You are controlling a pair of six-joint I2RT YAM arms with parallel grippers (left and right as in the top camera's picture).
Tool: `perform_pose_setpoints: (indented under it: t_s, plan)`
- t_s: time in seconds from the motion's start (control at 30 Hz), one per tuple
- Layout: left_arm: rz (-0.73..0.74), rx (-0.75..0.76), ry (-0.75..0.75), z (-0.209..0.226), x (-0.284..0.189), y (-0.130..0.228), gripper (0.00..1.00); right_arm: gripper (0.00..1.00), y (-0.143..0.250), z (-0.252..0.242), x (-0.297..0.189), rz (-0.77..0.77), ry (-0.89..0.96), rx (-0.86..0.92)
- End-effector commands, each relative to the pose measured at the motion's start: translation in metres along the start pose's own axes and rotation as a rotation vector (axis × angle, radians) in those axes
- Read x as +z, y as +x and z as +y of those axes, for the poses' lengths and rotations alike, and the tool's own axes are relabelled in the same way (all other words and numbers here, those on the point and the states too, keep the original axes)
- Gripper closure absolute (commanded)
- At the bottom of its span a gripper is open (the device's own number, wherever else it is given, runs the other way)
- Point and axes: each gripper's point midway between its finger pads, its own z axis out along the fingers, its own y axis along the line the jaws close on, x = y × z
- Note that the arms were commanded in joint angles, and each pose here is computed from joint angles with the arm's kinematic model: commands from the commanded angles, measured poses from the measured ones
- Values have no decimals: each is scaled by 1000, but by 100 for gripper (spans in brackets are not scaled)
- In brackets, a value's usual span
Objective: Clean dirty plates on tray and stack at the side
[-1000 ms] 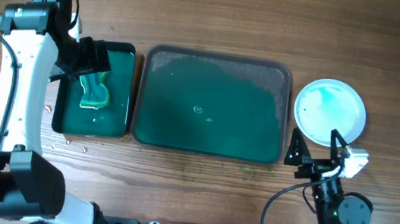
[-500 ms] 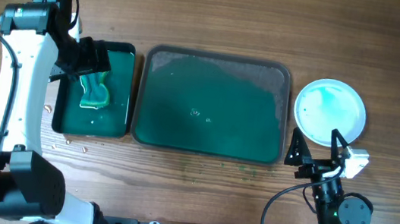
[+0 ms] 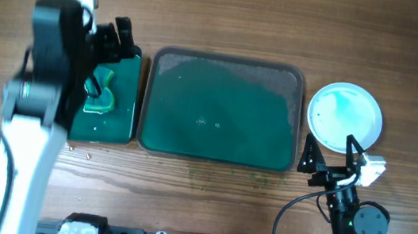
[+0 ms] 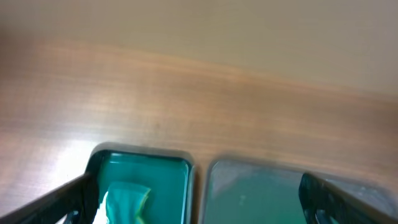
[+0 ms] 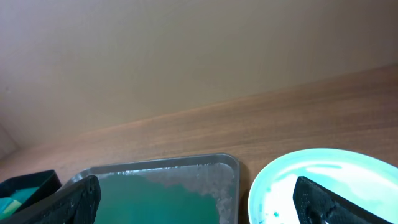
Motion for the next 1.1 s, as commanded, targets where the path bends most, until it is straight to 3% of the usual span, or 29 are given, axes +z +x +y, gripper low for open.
perform_pose_setpoints:
  t_s: [0.0, 0.27, 0.47, 1.07]
  plan:
    - [-106, 94, 123, -9, -17, 38, 0, 0, -1, 3, 0, -6, -18, -11]
    - [-369, 116, 155, 10, -53, 112, 0, 0, -1, 3, 0, -5, -18, -11]
    - [-442, 114, 160, 19, -51, 153, 0, 0, -1, 3, 0, -5, -18, -11]
    - [-460, 110, 163, 24, -36, 188, 0, 0, -1, 3, 0, -5, -18, -11]
